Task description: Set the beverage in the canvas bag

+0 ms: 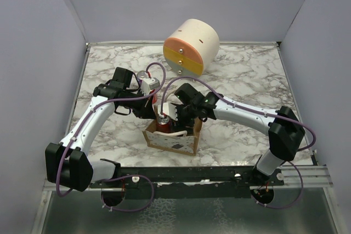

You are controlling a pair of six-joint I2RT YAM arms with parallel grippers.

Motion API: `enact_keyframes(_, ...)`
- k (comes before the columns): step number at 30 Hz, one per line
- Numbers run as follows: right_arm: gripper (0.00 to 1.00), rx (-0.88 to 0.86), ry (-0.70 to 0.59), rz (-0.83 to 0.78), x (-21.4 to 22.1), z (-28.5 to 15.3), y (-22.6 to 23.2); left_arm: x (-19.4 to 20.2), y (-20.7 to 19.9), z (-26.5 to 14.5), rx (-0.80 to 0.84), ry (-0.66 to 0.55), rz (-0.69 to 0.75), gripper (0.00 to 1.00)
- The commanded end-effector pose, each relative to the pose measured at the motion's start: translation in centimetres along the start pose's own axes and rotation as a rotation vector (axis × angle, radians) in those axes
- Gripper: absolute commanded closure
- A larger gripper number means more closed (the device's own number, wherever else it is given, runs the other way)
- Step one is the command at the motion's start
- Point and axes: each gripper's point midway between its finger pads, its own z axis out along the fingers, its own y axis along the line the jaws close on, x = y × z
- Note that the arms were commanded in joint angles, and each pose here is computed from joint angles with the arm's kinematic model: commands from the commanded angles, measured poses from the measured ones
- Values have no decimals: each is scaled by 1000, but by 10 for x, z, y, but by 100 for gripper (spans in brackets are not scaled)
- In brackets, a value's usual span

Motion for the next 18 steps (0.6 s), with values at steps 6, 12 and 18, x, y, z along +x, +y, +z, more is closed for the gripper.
enact_keyframes(6, 20, 49, -30, -21, -18, -10, -19, 0, -6, -3, 9, -14, 31, 100)
enact_keyframes(12, 15, 48, -44, -30, -23, -18, -18, 0, -5, -3, 6, -16, 34, 100)
enact_keyframes(18, 16, 41, -105, -65, -38, -37, -13, 0, -5, -3, 5, -16, 31, 100)
